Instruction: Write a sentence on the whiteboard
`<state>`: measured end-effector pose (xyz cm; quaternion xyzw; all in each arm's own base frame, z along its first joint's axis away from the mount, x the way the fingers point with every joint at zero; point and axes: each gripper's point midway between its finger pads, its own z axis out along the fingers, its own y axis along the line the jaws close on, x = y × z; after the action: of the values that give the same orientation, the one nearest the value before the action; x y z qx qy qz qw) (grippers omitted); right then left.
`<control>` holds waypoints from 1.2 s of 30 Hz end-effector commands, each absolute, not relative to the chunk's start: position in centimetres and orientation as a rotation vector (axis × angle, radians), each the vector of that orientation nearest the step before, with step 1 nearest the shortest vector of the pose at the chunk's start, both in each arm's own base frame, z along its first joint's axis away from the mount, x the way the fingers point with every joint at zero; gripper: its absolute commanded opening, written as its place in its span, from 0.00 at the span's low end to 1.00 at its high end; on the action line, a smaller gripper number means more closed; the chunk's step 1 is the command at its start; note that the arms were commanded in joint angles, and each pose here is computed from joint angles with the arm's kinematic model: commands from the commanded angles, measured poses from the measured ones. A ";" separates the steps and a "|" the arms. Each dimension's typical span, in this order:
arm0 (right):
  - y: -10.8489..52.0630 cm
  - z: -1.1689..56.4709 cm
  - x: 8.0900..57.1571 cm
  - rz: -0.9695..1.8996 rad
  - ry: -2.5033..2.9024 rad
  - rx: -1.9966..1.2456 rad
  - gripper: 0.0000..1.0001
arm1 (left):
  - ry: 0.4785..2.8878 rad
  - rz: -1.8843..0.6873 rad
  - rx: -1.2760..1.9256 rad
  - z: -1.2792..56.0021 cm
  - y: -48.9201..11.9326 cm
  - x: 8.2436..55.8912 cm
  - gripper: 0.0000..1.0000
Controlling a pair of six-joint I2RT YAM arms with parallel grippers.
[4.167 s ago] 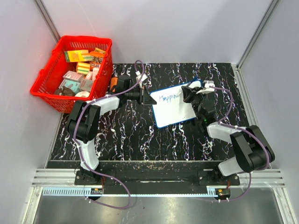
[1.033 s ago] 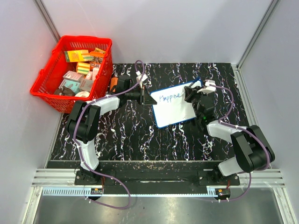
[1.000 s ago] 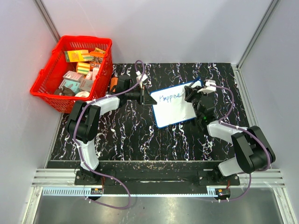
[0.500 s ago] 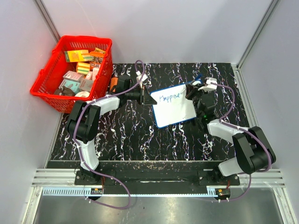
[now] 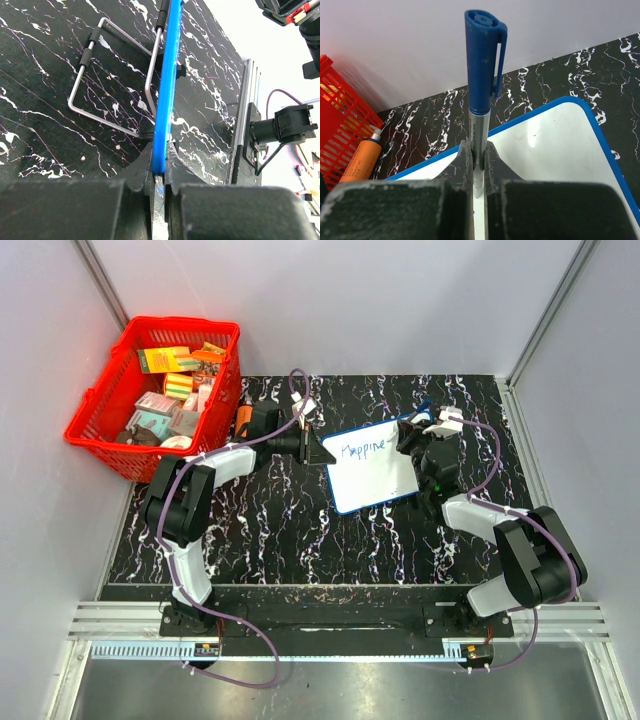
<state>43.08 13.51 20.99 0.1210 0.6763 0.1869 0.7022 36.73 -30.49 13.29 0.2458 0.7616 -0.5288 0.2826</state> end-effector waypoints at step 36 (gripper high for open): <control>14.3 19.5 43.0 0.442 1.549 0.214 0.00 | 2.121 -1.245 0.678 9.4 -29.7 36.9 0.00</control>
<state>43.26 14.08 20.81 0.1093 0.6775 0.1981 0.6998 36.73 -30.47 13.23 0.2445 0.7629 -0.5281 0.2817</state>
